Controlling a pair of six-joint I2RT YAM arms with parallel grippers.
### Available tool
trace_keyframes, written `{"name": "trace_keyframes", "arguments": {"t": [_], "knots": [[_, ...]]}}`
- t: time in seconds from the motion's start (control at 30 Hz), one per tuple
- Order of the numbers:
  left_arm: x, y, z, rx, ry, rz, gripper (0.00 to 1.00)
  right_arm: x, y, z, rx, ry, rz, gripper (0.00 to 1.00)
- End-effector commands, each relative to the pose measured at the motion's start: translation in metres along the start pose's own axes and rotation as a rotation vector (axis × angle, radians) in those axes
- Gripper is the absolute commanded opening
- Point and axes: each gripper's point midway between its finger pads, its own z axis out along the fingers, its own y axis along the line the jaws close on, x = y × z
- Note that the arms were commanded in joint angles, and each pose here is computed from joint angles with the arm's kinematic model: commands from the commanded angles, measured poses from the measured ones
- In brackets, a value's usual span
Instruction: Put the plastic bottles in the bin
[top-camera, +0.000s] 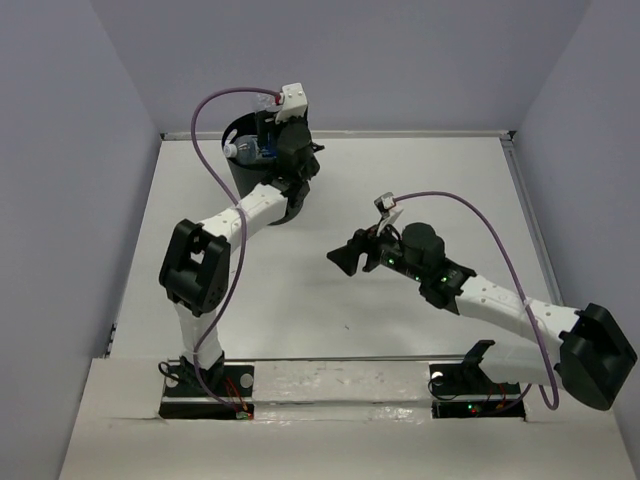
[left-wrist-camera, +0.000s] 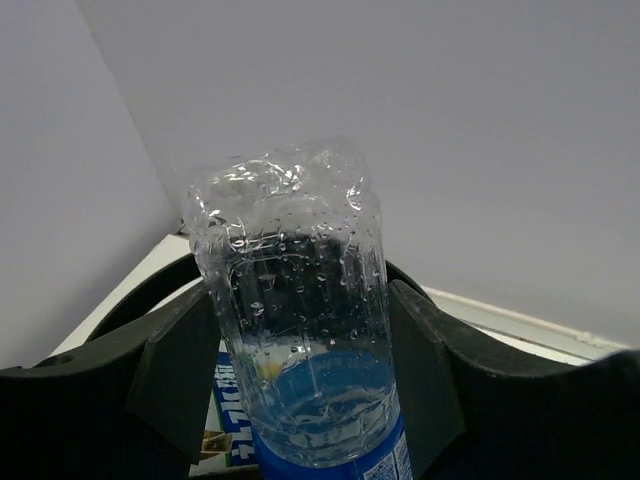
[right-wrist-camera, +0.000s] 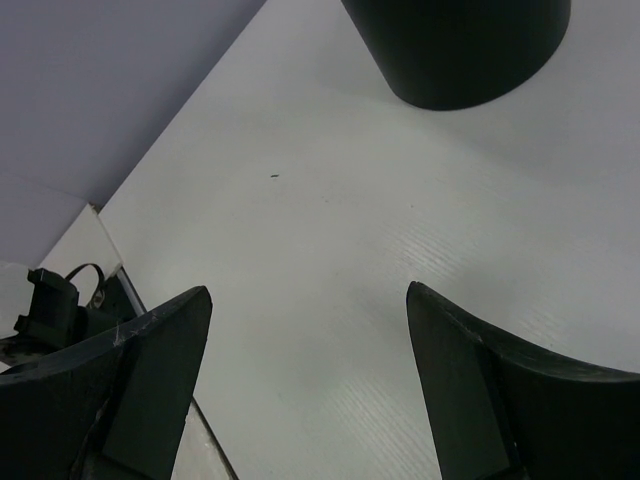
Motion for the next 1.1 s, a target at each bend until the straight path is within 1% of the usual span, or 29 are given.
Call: {"name": "trace_keyframes", "arguments": {"t": [0.0,0.03,0.07,0.1,0.17,0.2,0.33,0.43,0.47,0.5,0.53,0.57,0.6,0.63,0.67,0.73,0.77,0.93,0.97,1.0,1.03,1.07], "knots": [[-0.009,0.020,-0.008,-0.108,-0.071,-0.082,0.62,-0.018,0.016,-0.004,-0.068,-0.079,-0.028,0.84],[-0.009,0.020,-0.010,-0.108,-0.074,-0.086,0.69,-0.019,0.017,-0.005,-0.071,-0.082,-0.028,0.84],[-0.006,0.018,-0.010,-0.107,-0.072,-0.083,0.73,-0.019,0.017,-0.005,-0.070,-0.087,-0.029,0.84],[-0.006,0.020,-0.010,-0.123,-0.068,-0.085,0.82,-0.019,0.017,-0.005,-0.071,-0.086,-0.029,0.84],[-0.006,0.022,-0.010,-0.140,-0.065,-0.085,0.92,-0.020,0.018,-0.006,-0.072,-0.091,-0.030,0.84],[-0.010,0.022,-0.010,-0.141,-0.068,-0.090,0.99,-0.020,0.017,-0.007,-0.070,-0.092,-0.028,0.84],[-0.029,0.024,-0.018,-0.131,-0.085,-0.123,0.99,-0.022,0.015,-0.008,-0.054,-0.100,-0.032,0.84],[-0.065,0.024,-0.026,-0.110,-0.108,-0.163,0.99,-0.023,0.015,-0.007,-0.052,-0.099,-0.035,0.84],[-0.068,0.022,-0.028,-0.099,-0.089,-0.130,0.99,-0.023,0.015,-0.007,-0.051,-0.098,-0.036,0.84],[-0.077,0.019,-0.029,-0.086,-0.088,-0.142,0.99,-0.022,0.014,-0.006,-0.045,-0.090,-0.039,0.84],[-0.096,0.018,-0.033,-0.074,-0.098,-0.170,0.99,-0.022,0.013,-0.007,-0.040,-0.090,-0.040,0.85],[-0.102,0.018,-0.036,-0.061,-0.082,-0.148,0.99,-0.025,0.012,-0.007,-0.032,-0.098,-0.041,0.86],[-0.111,0.018,-0.039,-0.042,-0.083,-0.161,0.99,-0.026,0.012,-0.007,-0.026,-0.101,-0.046,0.87],[-0.129,0.023,-0.043,-0.025,-0.094,-0.225,0.99,-0.027,0.011,-0.008,-0.022,-0.100,-0.048,0.88],[-0.131,0.023,-0.045,-0.003,-0.079,-0.214,0.99,-0.031,0.012,-0.009,-0.017,-0.107,-0.052,0.93],[-0.141,0.025,-0.050,0.034,-0.077,-0.267,0.99,-0.033,0.011,-0.010,-0.007,-0.107,-0.055,0.97],[-0.148,0.033,-0.055,0.041,-0.069,-0.269,0.99,-0.037,0.012,-0.012,-0.001,-0.117,-0.057,1.00],[-0.168,0.055,-0.072,0.093,-0.036,-0.335,0.99,-0.051,0.013,-0.019,0.023,-0.145,-0.080,1.00],[-0.175,0.064,-0.080,0.115,-0.020,-0.378,0.99,-0.056,0.013,-0.021,0.033,-0.156,-0.084,1.00],[-0.185,0.072,-0.089,0.159,-0.023,-0.415,0.99,-0.064,0.016,-0.026,0.035,-0.174,-0.093,1.00],[-0.175,0.064,-0.091,0.189,0.007,-0.418,0.99,-0.069,0.017,-0.030,0.041,-0.187,-0.098,1.00],[-0.185,0.067,-0.107,0.275,0.030,-0.489,0.99,-0.077,0.017,-0.038,0.059,-0.210,-0.104,1.00]]}}
